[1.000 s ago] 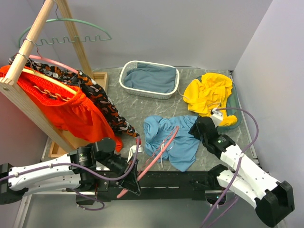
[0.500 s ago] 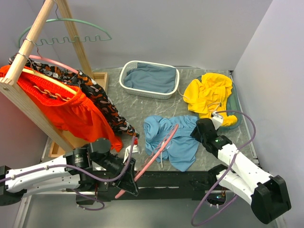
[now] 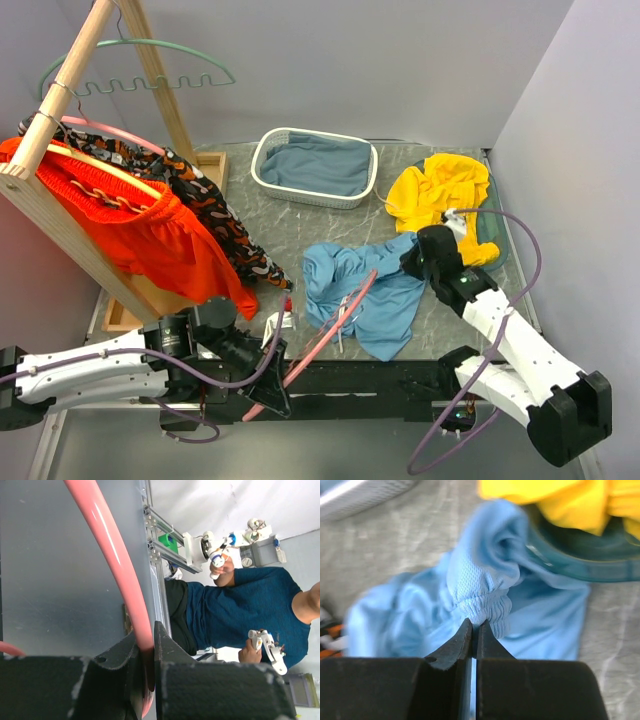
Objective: Place the shorts on the hanger
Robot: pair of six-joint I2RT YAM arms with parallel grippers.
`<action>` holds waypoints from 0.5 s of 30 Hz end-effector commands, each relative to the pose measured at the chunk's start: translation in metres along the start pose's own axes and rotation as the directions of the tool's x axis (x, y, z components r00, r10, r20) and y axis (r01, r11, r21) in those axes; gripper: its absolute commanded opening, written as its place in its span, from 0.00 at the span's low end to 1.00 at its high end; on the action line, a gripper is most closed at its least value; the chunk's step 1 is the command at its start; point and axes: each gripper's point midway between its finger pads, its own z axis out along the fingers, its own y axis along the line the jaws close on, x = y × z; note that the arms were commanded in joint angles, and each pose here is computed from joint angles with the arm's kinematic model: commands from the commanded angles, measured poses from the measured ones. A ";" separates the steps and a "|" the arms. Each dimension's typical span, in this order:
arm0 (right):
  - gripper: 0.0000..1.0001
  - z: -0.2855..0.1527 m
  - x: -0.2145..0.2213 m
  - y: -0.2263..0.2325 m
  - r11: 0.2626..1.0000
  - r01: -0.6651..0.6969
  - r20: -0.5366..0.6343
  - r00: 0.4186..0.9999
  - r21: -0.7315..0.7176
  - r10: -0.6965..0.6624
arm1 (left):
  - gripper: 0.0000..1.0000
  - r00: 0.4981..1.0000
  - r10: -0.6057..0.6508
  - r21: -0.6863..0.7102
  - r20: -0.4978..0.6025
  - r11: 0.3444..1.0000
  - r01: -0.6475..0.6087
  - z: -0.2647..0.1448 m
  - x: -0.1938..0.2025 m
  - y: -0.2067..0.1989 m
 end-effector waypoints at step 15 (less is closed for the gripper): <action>0.00 -0.059 -0.050 0.079 0.991 -0.080 -0.043 0.996 -0.107 0.075 | 0.01 0.976 0.207 0.027 0.062 0.978 -0.209 0.012 -0.028 -0.012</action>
